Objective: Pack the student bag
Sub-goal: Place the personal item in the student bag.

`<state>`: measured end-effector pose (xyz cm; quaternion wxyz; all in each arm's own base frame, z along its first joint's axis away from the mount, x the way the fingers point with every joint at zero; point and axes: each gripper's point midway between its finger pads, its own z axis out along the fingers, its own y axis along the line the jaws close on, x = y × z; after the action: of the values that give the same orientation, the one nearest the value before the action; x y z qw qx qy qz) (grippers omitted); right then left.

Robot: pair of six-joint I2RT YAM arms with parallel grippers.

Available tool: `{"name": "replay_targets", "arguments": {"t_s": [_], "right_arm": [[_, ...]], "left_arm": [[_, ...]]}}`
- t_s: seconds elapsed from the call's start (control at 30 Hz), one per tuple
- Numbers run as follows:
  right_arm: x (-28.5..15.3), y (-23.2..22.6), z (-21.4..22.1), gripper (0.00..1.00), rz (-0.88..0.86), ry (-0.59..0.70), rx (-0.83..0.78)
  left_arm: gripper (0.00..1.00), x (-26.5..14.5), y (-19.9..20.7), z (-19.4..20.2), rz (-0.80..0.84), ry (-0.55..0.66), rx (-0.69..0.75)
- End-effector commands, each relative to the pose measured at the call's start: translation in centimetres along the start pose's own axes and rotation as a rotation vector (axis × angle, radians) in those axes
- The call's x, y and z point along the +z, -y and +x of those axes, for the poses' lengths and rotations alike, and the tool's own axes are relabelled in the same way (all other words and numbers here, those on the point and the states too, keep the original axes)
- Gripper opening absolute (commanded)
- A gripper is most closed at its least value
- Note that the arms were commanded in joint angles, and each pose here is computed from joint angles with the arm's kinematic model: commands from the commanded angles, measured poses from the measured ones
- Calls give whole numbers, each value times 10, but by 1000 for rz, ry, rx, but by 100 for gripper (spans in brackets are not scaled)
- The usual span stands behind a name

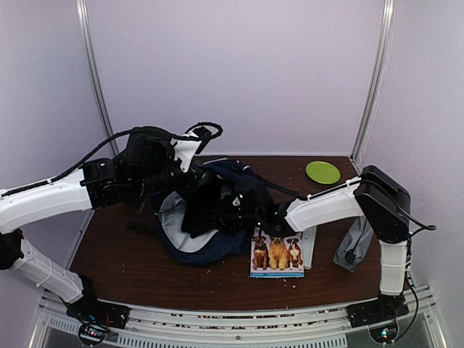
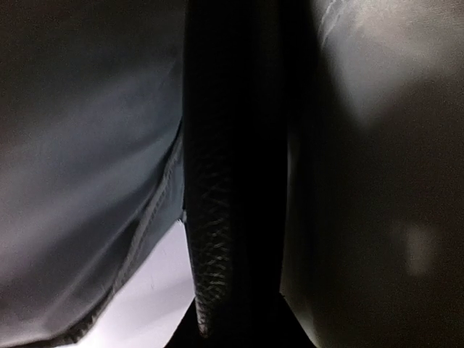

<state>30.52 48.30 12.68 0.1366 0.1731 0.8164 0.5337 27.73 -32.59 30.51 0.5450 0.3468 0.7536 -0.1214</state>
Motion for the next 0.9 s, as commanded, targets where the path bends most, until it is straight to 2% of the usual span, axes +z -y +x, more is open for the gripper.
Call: {"name": "replay_targets", "arguments": {"t_s": [0.0, 0.13, 0.23, 0.37, 0.67, 0.87], "right_arm": [[6, -47, -41, 9, -190, 127, 23], [7, -49, -38, 36, -186, 100, -16], [0, -45, -31, 48, -127, 82, -72], [-15, -31, -25, 60, -38, 76, -122], [-53, 6, -22, 69, 140, 82, -203], [-69, 17, -17, 67, 228, 59, -293]], "left_arm": [[0, -24, 0, -58, 35, 214, -102], [0, -13, -1, -47, 3, 182, -100], [0, -5, -4, -42, -31, 160, -97], [0, 4, -4, -43, -48, 145, -93], [0, 13, -6, -45, -78, 128, -76], [0, 15, -6, -48, -81, 131, -76]]}}
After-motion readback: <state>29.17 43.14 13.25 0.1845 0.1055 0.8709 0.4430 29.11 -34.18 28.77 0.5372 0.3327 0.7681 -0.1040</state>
